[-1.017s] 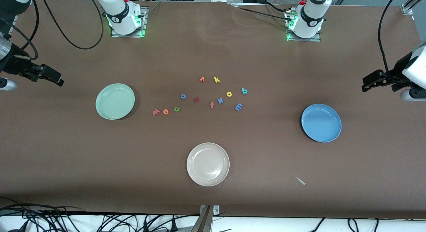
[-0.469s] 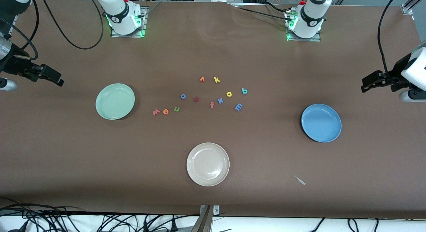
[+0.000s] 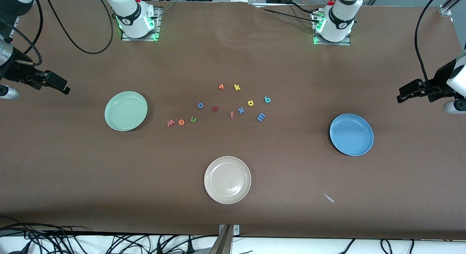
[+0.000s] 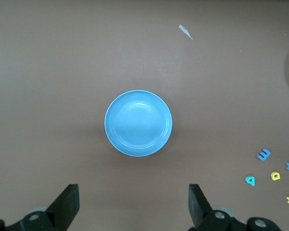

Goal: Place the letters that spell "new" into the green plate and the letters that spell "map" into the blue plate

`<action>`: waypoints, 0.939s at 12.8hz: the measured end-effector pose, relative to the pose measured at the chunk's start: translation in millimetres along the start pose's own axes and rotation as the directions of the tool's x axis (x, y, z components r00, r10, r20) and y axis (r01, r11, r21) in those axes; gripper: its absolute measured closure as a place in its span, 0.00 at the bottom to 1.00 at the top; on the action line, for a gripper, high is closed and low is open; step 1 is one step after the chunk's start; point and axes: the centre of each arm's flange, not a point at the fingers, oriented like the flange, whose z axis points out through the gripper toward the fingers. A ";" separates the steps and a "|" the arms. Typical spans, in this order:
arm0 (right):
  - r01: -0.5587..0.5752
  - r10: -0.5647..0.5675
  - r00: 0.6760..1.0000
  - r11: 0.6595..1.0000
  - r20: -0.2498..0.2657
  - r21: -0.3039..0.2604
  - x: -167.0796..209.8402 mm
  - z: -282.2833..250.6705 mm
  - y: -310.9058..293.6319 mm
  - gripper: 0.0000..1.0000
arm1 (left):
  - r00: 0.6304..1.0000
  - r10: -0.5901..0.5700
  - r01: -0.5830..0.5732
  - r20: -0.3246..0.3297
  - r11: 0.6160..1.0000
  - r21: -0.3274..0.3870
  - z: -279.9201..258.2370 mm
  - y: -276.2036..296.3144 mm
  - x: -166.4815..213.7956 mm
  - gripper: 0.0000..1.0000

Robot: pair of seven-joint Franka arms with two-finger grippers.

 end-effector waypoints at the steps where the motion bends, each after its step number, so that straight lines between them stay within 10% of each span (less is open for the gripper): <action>1: 0.000 0.000 1.000 1.000 0.000 0.000 0.0 0.0 -0.1 0.00 | 1.000 0.000 0.000 0.000 1.000 0.000 0.0 0.2 0.0 0.00; 12: -0.001 0.001 1.000 1.000 0.000 0.000 -0.1 0.1 -0.5 0.00 | 1.000 0.011 -0.011 -0.012 1.000 -0.001 0.1 6.3 1.3 0.00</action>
